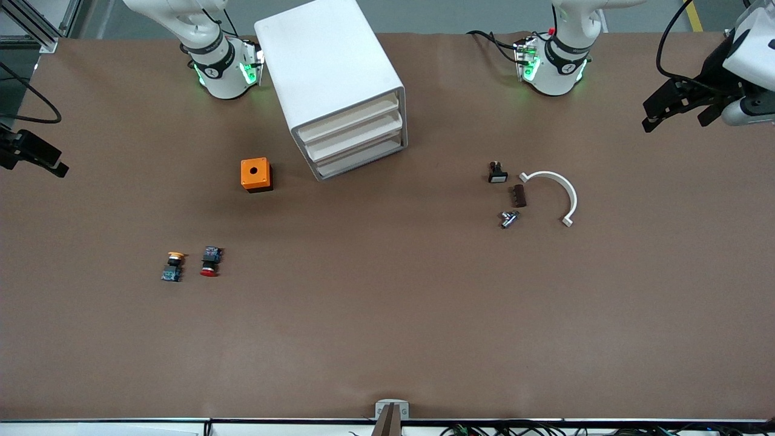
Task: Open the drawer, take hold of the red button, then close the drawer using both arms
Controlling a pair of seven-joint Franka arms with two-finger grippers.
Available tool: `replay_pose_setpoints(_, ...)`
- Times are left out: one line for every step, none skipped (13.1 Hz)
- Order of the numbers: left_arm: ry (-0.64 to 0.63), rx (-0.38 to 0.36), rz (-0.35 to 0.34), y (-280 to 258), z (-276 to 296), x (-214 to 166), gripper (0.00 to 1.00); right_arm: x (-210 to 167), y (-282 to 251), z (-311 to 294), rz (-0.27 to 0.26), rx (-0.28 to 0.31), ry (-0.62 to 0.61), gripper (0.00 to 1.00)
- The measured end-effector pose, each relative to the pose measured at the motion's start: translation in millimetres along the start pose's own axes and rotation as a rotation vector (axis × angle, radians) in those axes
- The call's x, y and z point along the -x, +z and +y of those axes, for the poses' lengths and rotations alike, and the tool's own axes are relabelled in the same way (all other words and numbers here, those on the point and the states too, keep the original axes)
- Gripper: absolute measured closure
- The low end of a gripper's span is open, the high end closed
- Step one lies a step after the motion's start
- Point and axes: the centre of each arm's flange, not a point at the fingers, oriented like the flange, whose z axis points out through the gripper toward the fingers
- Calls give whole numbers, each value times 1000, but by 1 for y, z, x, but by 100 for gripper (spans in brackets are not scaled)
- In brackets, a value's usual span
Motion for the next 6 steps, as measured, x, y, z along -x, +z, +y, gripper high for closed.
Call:
replay_pose_setpoints(0, 1, 0, 1, 0, -1, 0, 0, 0, 0, 0, 0, 0, 0)
replay_pose_setpoints(-1, 2, 2, 2, -1, -4, 0, 0, 0, 0, -3, 0, 1, 0)
replay_pose_setpoints(-2, 3, 2, 3, -1, -6, 0, 1, 0, 0, -6, 0, 1, 0)
replay_pose_setpoints(-4, 3, -1, 5, -3, -8, 0, 1, 0, 0, -8, 0, 1, 0)
replay_pose_setpoints(-8, 3, -4, 7, -4, -10, 0, 2, 0, 0, -9, 1, 1, 0)
replay_pose_setpoints(-11, 3, -6, 8, -6, -12, 0, 2, 0, 0, -10, 1, 1, 0)
